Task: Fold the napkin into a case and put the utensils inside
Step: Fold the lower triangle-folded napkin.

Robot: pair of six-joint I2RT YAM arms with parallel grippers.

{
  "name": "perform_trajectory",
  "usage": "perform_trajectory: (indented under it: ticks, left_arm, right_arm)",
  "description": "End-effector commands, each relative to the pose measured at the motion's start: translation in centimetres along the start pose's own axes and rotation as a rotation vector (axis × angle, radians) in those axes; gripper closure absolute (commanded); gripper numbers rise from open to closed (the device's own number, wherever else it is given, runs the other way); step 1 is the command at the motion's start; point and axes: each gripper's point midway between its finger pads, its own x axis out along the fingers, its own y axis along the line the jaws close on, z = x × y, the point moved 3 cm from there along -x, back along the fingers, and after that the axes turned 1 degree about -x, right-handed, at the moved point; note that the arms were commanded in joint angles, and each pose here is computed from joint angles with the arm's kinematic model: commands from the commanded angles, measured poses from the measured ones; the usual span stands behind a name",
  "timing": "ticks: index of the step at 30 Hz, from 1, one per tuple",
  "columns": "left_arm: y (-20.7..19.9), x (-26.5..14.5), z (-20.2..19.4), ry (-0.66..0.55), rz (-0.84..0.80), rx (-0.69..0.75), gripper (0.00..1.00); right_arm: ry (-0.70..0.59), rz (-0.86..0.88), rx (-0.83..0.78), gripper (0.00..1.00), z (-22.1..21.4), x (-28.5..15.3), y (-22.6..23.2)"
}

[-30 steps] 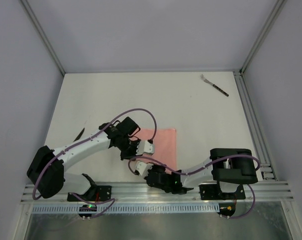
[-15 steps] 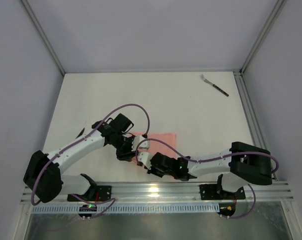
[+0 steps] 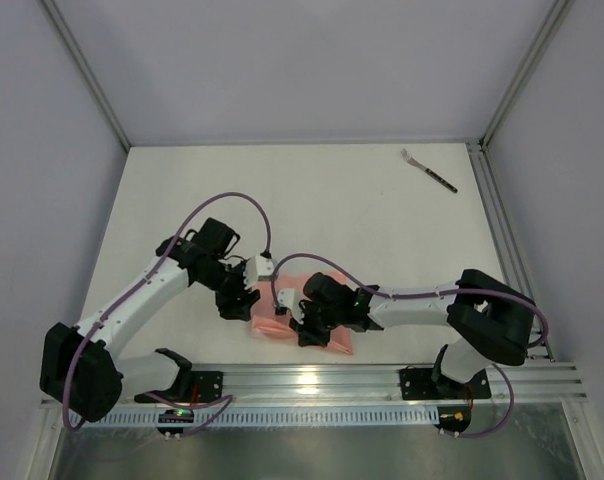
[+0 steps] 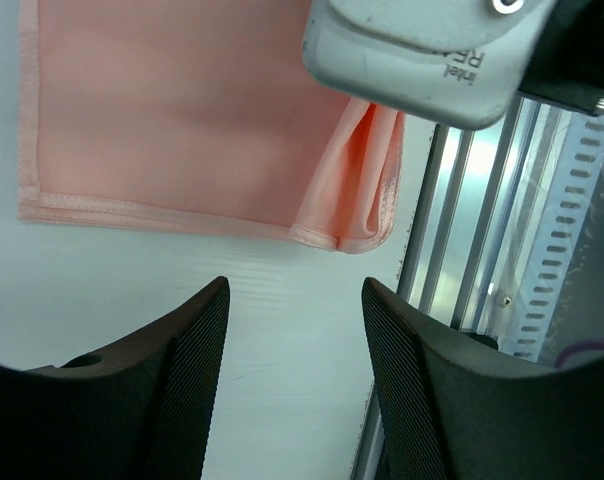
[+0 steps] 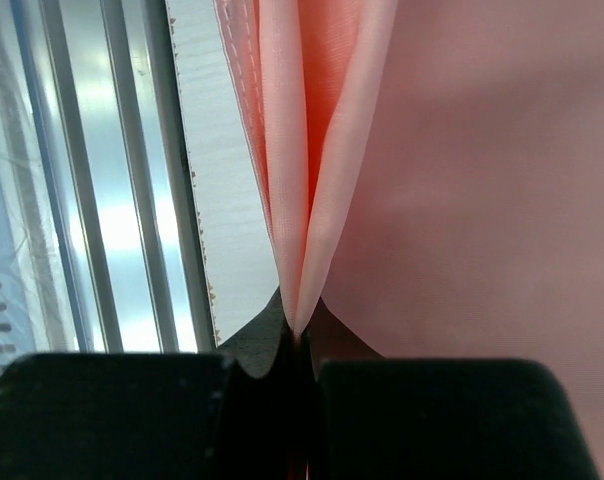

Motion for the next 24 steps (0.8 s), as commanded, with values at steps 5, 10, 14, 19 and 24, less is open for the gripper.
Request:
perform_trajectory:
  ticks: [5,10,14,19,24]
  left_arm:
    - [0.8,-0.9,4.1,-0.222,-0.049,-0.023,0.37]
    - [1.7,1.1,2.8,-0.180,-0.076,0.004,0.27]
    - [2.5,2.1,2.2,-0.168,-0.065,0.028,0.22]
    - [2.9,3.0,1.0,-0.147,-0.051,0.087,0.21]
    - [2.1,4.3,-0.6,-0.095,-0.147,0.077,0.21]
  right_arm:
    - [-0.046,0.249,0.107,0.96,1.7,-0.4,-1.0]
    - [-0.088,0.291,0.157,0.96,2.9,-0.1,-3.1]
    - [-0.096,0.329,0.182,0.96,3.6,0.2,-3.7]
    - [-0.111,0.360,0.197,0.96,3.9,0.5,-3.7]
    - [-0.135,0.360,0.220,0.96,4.1,0.5,-4.2]
